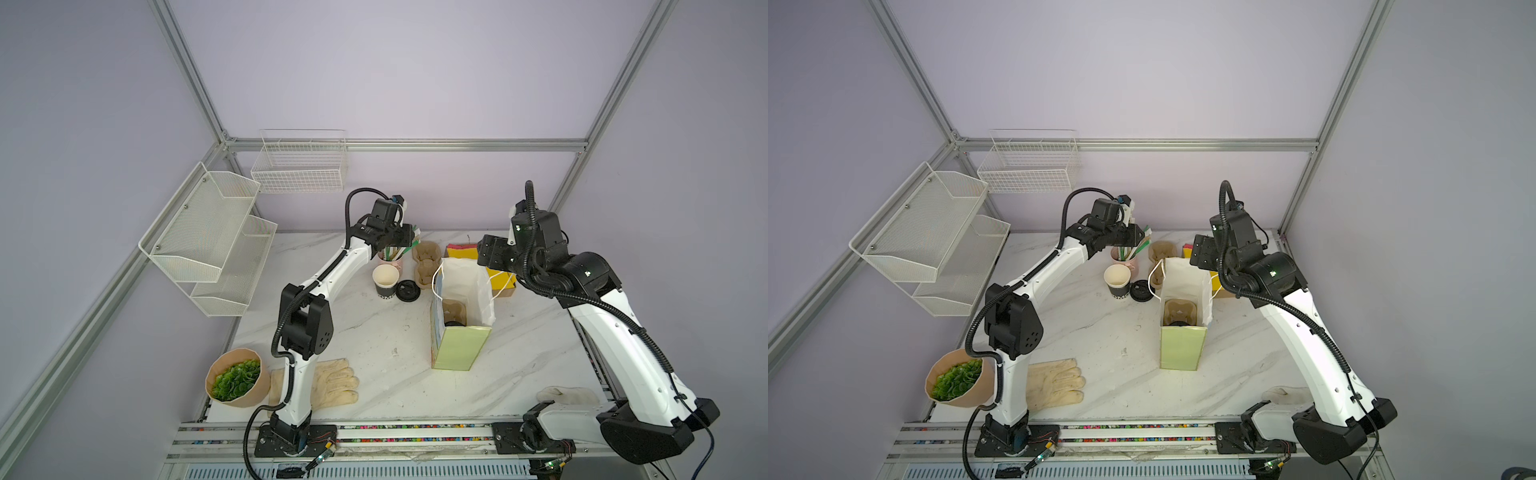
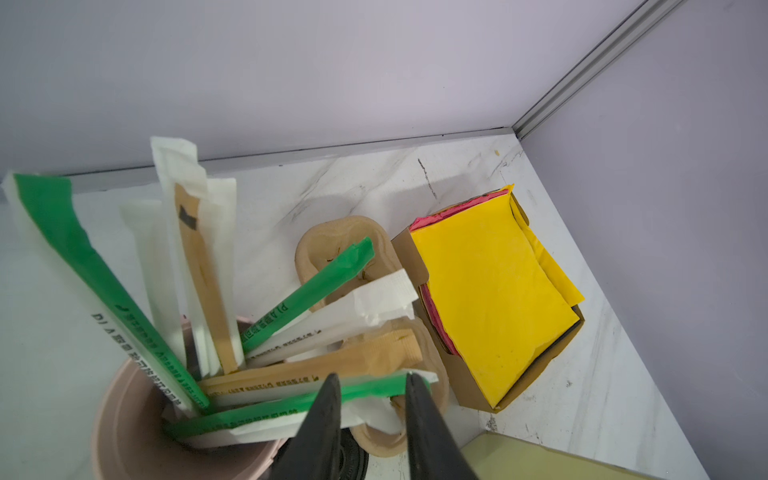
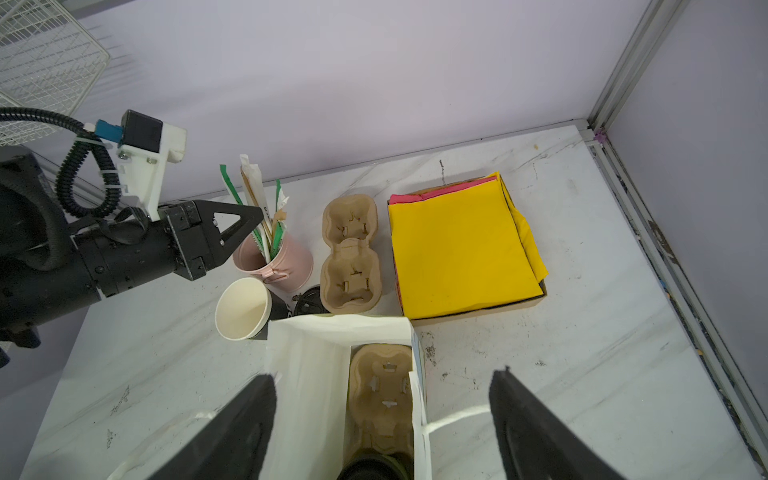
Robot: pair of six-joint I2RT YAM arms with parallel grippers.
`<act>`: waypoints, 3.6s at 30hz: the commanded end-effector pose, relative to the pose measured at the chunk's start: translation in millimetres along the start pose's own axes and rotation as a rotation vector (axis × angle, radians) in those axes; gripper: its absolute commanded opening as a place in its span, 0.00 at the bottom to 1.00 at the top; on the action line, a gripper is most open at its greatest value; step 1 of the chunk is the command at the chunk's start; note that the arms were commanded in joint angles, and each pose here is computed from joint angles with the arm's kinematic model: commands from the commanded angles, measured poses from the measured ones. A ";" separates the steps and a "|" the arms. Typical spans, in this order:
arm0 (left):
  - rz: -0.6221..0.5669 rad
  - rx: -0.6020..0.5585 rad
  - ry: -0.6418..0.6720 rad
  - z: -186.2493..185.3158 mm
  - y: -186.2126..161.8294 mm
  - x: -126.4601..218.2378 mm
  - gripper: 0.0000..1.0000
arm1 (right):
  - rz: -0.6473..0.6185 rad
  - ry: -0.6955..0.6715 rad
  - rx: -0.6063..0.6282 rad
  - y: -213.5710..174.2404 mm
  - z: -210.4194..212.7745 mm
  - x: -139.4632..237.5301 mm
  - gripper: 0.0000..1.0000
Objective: Pack the takeout coffee
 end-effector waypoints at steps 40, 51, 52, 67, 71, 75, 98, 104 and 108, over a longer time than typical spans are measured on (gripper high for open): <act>-0.012 0.020 -0.090 -24.8 12.2 6.9 0.41 | -0.015 0.033 0.003 -3.3 -0.6 5.1 0.84; 0.013 0.012 -0.058 -17.8 2.0 -5.2 0.29 | -0.008 0.040 0.007 -5.6 0.8 2.5 0.84; 0.012 0.013 -0.054 -17.0 2.0 -5.8 0.28 | -0.008 0.039 0.007 -5.7 0.5 2.7 0.84; -0.014 0.013 -0.047 -20.3 11.2 0.0 0.08 | -0.002 0.044 0.004 -7.0 1.4 1.4 0.84; -0.027 0.006 -0.051 -24.7 16.9 8.7 0.00 | 0.002 0.044 0.003 -7.8 1.6 0.0 0.84; -0.047 0.000 -0.063 -32.4 25.6 24.5 0.00 | 0.009 0.050 0.001 -9.3 2.9 -1.7 0.84; -0.200 -0.102 -0.021 -63.9 68.0 154.6 0.00 | 0.017 0.028 -0.036 -9.1 2.0 -5.6 0.86; -0.298 -0.093 -0.127 -93.0 83.7 229.1 0.00 | 0.007 -0.014 -0.080 -6.4 -3.6 -4.6 0.96; -0.368 -0.111 -0.219 -120.1 80.6 284.4 0.00 | -0.022 -0.040 -0.116 -0.6 -11.1 1.6 0.97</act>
Point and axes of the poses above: each gripper's point midway between its finger pads, its own x axis back along the fingers, its own z axis along the line the jaws close on, y = z × x, the point moved 5 cm from there along x, back along the fingers, and after that the axes turned 9 degrees about x, right-handed, at the moved point
